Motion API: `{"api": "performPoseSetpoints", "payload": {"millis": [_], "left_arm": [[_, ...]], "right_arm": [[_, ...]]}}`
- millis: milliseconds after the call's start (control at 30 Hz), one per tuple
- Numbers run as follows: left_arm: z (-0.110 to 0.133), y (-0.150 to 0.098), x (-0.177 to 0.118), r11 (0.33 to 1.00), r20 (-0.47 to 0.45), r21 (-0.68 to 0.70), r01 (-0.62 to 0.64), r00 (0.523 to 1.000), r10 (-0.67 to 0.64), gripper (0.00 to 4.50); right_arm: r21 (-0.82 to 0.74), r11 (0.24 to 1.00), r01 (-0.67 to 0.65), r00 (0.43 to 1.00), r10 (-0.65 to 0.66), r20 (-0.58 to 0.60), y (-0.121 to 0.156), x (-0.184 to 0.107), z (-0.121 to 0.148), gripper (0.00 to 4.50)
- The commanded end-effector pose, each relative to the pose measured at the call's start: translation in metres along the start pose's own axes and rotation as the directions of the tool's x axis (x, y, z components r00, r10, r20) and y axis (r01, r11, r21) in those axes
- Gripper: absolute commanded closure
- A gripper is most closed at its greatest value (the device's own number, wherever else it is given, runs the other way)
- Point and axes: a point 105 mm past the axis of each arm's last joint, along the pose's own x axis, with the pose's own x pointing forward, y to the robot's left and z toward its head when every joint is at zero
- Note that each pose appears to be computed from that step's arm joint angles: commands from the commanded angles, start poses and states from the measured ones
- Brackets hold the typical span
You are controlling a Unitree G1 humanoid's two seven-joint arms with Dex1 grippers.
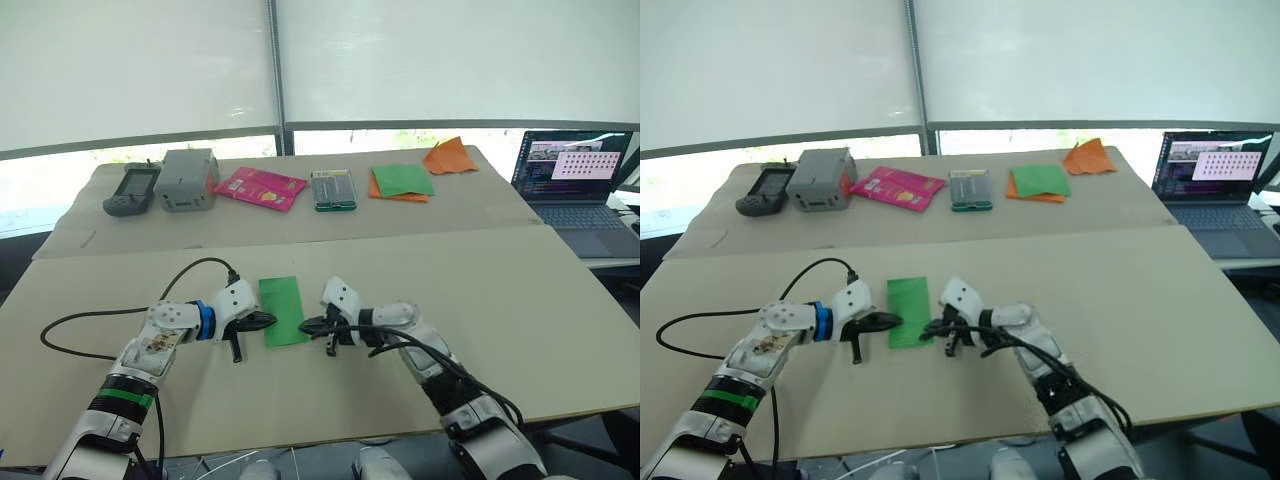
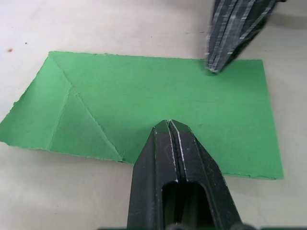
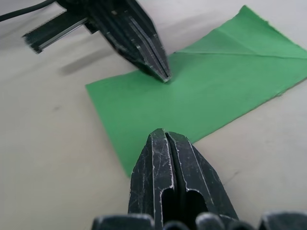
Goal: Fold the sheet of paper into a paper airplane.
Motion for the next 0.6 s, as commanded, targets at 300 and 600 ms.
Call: {"api": "performPoseSetpoints", "payload": {"millis": [300,600], "left_arm": [[-0.018,-0.007,0.004,0.999,-0.068,-0.028,0.025,0.997,-0.027,4.5],[-0.01,-0.004,0.0,0.999,-0.023,-0.033,-0.006,1.0,0.005,4.5]], "right_arm": [[0.101,0.992,-0.071,0.985,0.085,-0.147,0.031,-0.002,-0.04,4.49],[0.013,0.999,0.035,0.986,-0.036,0.163,0.012,-0.028,0.033,4.49]]}}
